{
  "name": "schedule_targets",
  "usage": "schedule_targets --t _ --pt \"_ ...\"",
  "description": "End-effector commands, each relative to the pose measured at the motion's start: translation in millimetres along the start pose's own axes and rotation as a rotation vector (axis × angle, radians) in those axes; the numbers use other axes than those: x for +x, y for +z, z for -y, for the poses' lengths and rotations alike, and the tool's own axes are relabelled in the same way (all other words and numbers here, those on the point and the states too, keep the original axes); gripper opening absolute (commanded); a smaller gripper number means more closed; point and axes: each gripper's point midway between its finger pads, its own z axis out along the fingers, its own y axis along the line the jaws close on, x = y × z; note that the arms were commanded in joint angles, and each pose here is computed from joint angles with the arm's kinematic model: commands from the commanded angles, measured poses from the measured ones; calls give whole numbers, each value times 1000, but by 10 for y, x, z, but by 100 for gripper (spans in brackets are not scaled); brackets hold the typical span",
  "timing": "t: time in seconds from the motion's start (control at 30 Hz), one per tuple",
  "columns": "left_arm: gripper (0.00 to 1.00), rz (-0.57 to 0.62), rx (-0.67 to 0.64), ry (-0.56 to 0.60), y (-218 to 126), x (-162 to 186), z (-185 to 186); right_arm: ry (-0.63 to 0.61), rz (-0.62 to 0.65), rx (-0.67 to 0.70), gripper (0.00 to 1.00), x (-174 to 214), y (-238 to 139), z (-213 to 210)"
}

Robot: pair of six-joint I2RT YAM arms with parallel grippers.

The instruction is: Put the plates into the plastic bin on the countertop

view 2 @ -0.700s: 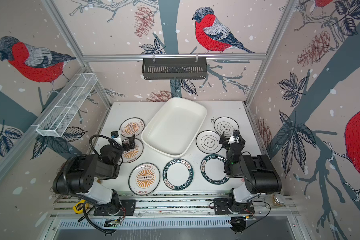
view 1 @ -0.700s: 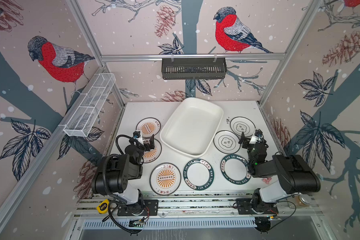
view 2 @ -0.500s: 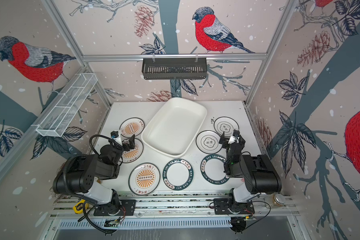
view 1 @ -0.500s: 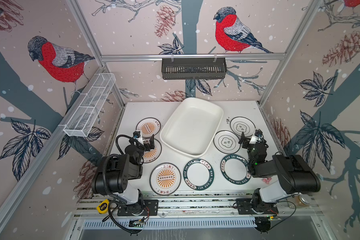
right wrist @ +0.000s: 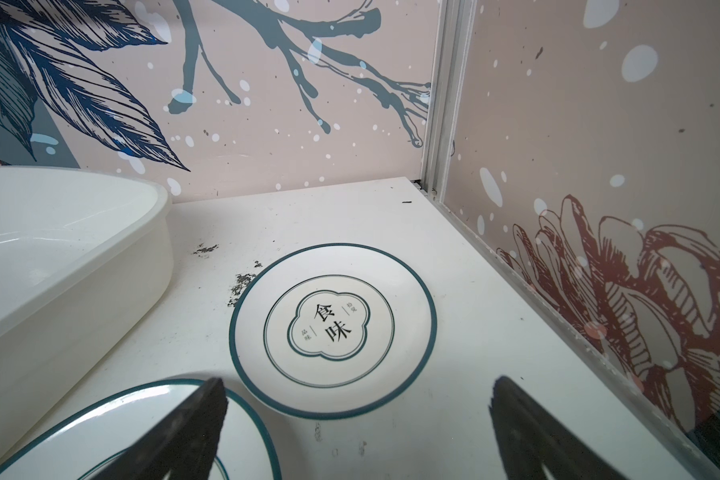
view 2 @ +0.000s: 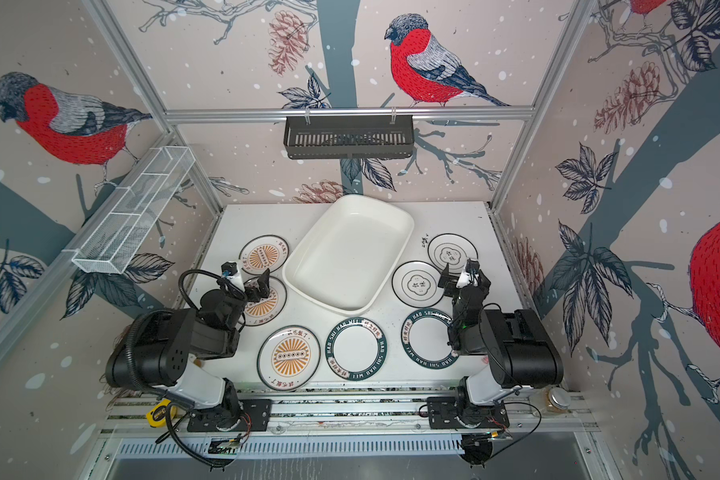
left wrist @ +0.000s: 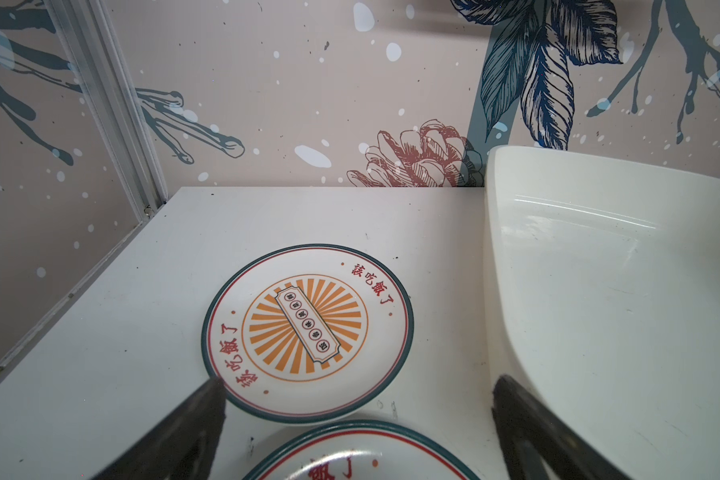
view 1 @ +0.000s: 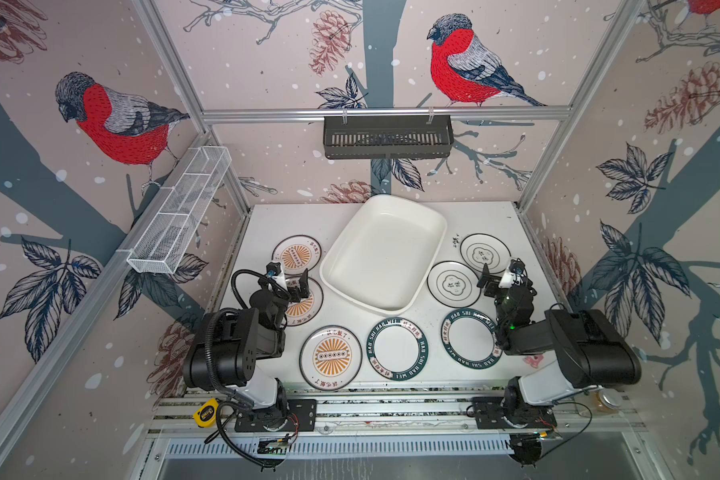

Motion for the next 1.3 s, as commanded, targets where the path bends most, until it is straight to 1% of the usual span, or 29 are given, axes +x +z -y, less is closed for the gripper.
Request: schedule_targets --t 0.0,1.27 --pt "99 30 4 17 2 -82 10 3 26 -1 99 -67 -2 -5" --pt "99 25 4 25 17 -77 28 13 29 -11 99 -75 -3 0"
